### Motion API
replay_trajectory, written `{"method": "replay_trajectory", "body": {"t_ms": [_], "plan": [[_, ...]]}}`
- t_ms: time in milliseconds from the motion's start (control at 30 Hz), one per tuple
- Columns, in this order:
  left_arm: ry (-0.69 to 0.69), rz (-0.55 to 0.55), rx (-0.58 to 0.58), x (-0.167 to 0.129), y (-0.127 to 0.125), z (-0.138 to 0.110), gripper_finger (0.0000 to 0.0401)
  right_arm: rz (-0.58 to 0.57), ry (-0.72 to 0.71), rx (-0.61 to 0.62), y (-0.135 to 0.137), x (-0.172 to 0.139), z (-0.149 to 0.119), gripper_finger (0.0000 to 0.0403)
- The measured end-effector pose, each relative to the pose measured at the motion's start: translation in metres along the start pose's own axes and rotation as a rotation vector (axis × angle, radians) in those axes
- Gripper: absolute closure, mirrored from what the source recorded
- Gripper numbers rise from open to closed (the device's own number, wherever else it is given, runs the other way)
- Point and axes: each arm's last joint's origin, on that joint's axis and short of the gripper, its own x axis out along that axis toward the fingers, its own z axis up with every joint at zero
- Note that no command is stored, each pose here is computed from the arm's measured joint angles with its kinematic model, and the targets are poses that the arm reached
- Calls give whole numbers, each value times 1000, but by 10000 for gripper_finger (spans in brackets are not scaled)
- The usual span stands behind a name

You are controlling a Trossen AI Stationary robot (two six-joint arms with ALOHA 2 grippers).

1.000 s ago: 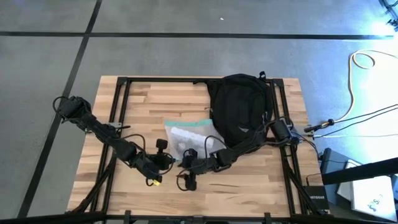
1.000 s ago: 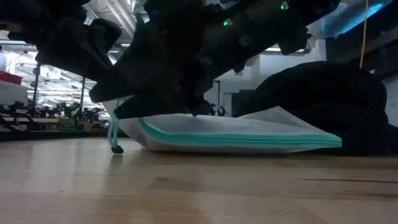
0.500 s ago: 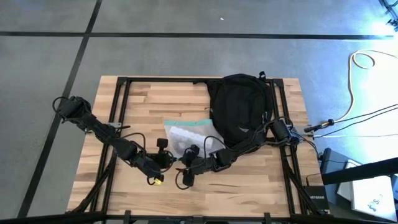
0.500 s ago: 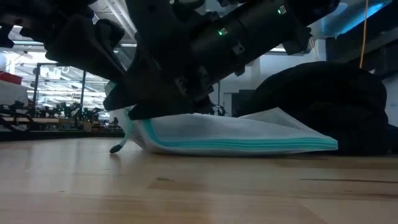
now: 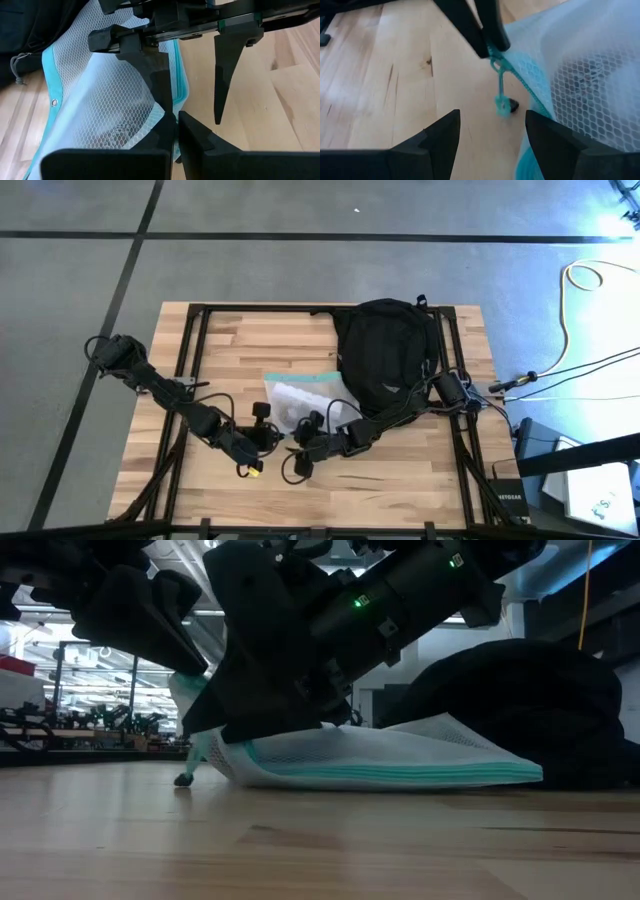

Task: Unpack backpack
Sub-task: Open the transparent zipper bag

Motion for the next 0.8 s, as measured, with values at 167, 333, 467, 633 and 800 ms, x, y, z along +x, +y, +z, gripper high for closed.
{"method": "replay_trajectory", "body": {"t_ms": [167, 333, 467, 633, 800], "plan": [[1, 2, -3, 1, 1, 0, 401, -29, -34, 15, -4, 2, 4, 194], [1, 4, -4, 1, 1, 0, 401, -34, -52, 32, -10, 5, 9, 194], [0, 0, -5, 1, 1, 0, 401, -13, -54, 46, -11, 5, 10, 194], [-4, -2, -11, 1, 1, 1, 401, -10, -49, 38, -11, 5, 10, 203], [-5, -6, -15, 1, 1, 1, 401, -13, -45, 8, -11, 6, 9, 279]]}}
